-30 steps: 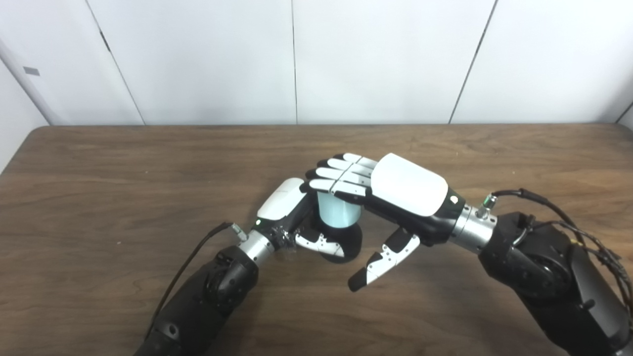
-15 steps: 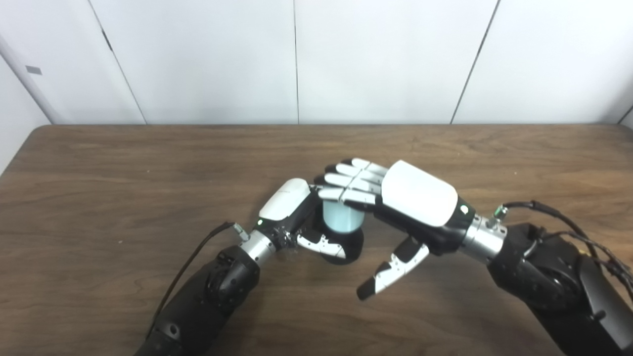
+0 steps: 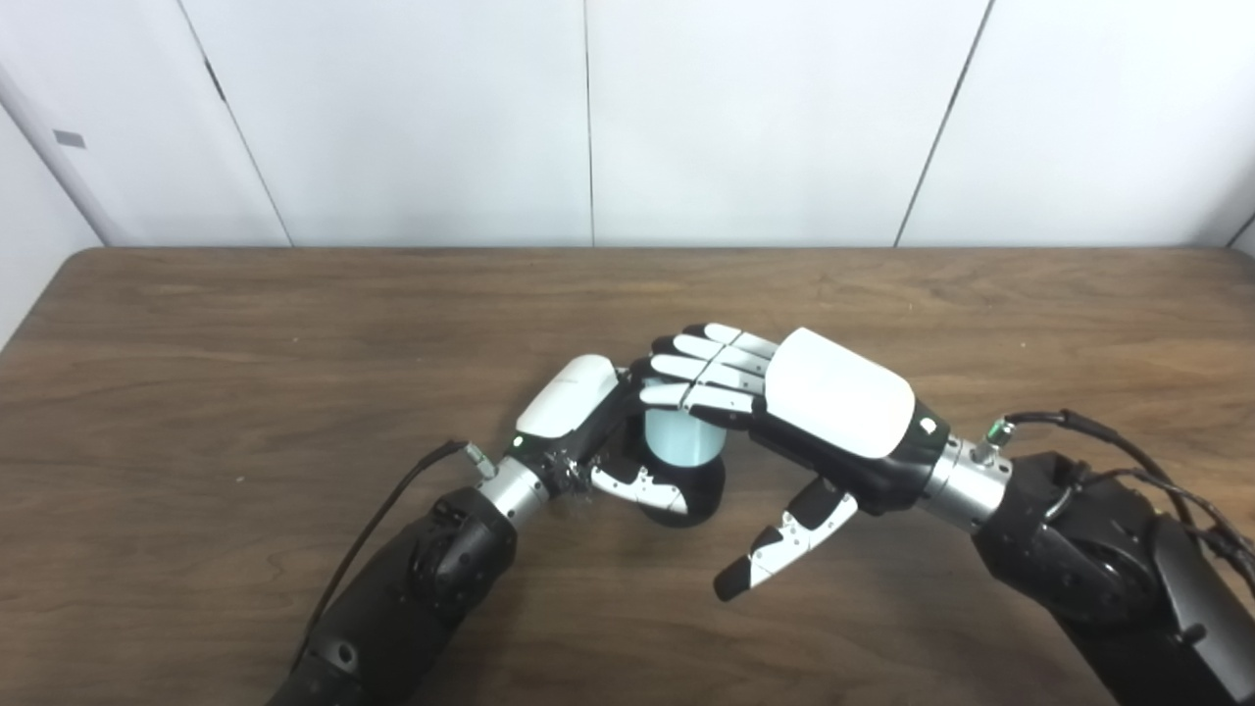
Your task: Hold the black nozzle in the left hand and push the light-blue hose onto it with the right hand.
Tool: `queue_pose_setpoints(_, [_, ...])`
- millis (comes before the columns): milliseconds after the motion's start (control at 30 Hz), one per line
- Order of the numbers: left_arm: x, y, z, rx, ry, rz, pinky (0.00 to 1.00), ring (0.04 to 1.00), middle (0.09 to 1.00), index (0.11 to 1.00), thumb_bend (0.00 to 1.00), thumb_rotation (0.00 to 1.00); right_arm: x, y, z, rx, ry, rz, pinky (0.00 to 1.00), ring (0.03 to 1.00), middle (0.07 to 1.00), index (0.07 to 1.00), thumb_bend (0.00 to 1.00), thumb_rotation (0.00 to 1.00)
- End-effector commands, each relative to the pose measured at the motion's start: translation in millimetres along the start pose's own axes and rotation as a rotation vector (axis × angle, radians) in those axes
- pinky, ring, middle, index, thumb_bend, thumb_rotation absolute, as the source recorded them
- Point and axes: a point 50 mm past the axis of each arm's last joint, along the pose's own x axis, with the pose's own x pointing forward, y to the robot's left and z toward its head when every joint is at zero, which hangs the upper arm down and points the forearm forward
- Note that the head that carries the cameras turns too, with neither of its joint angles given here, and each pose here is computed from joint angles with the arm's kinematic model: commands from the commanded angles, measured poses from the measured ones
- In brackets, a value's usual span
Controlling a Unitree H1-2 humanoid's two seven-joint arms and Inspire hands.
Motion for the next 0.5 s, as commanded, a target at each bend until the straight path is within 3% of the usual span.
queue_pose_setpoints(0, [-31.9, -40.3, -20.6, -0.007, 0.142, -0.212, 0.38, 0.426, 0.491, 0.512, 0.50, 0.00, -1.5, 14.4, -0.8, 0.040, 0.012, 0.114, 0.87, 0.946, 0.948, 0.891, 0.72, 0.84])
queue_pose_setpoints(67, [-32.7, -40.7, -21.3, -0.008, 0.141, -0.212, 0.38, 0.426, 0.491, 0.512, 0.50, 0.00, 3.0, 1.1, -0.9, 0.095, 0.025, 0.011, 0.89, 0.974, 0.982, 0.931, 0.70, 0.80])
queue_pose_setpoints(133, [-33.0, -40.8, -22.2, -0.006, 0.141, -0.211, 0.37, 0.427, 0.493, 0.511, 0.50, 0.00, 9.7, -19.1, -2.5, 0.203, 0.050, -0.146, 0.86, 0.992, 0.997, 0.981, 0.65, 0.68])
queue_pose_setpoints(200, [-33.0, -40.9, -23.0, -0.003, 0.142, -0.212, 0.38, 0.427, 0.494, 0.510, 0.50, 0.00, 14.4, -39.7, -4.9, 0.305, 0.074, -0.319, 0.74, 0.937, 0.991, 0.984, 0.63, 0.38])
queue_pose_setpoints(300, [-32.8, -41.6, -23.9, 0.002, 0.138, -0.215, 0.38, 0.427, 0.493, 0.511, 0.50, 0.00, 13.3, -59.6, -15.4, 0.524, 0.162, -0.519, 0.63, 0.826, 0.923, 0.940, 0.64, 0.23])
queue_pose_setpoints(467, [-31.0, -43.4, -23.8, 0.004, 0.135, -0.212, 0.38, 0.428, 0.492, 0.510, 0.50, 0.00, 2.0, -50.2, -39.4, 0.862, 0.284, -0.703, 0.53, 0.712, 0.831, 0.872, 0.64, 0.36])
